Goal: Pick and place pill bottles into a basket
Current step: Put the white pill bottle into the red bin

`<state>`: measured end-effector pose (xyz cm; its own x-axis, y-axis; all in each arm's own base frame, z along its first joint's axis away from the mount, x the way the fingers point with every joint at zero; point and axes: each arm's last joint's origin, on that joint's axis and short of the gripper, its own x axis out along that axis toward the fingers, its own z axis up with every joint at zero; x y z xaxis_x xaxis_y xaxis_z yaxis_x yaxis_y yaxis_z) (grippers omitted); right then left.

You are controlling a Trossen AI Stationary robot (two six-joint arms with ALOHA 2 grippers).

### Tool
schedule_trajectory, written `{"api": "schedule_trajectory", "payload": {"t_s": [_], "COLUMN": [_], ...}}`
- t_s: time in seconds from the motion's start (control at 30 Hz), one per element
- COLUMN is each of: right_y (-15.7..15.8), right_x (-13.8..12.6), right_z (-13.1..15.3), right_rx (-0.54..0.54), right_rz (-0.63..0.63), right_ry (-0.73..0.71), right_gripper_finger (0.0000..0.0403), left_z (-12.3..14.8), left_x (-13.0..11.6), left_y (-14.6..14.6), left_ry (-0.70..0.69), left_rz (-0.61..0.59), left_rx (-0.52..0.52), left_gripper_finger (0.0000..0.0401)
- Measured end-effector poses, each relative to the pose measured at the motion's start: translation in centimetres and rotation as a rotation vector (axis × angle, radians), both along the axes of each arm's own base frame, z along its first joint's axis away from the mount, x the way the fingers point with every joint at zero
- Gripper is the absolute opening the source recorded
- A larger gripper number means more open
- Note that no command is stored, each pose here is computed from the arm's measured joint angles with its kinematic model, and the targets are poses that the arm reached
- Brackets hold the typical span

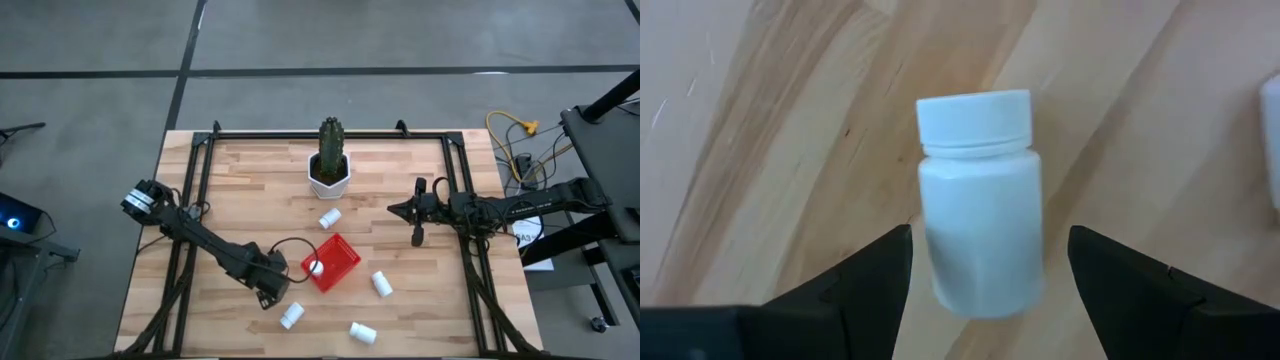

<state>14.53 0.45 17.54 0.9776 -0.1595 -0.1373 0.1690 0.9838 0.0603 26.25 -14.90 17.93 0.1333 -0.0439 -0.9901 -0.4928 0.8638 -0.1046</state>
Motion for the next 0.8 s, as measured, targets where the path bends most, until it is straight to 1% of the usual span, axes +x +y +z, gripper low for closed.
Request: {"api": "schedule_trajectory", "payload": {"t_s": [0.27,0.47,0.8], "right_y": [0.0,0.0,0.0], "right_x": [0.0,-0.1,-0.1], "right_z": [-0.1,-0.4,-0.4], "right_rx": [0.002,0.012,0.022], "right_rz": [0.0,-0.002,-0.003], "right_ry": [0.009,0.044,0.042], "right_gripper_finger": [0.0008,0.0008,0.0008], "left_z": [-2.0,-1.6,-1.6], "left_x": [0.4,0.7,0.6], "left_y": [-0.3,-0.4,-0.4], "left_ry": [0.06,0.047,0.05], "left_rz": [-0.035,-0.059,-0.065], "left_rx": [0.035,0.021,0.016], "left_gripper_finger": [0.0251,0.0251,0.0251]}}
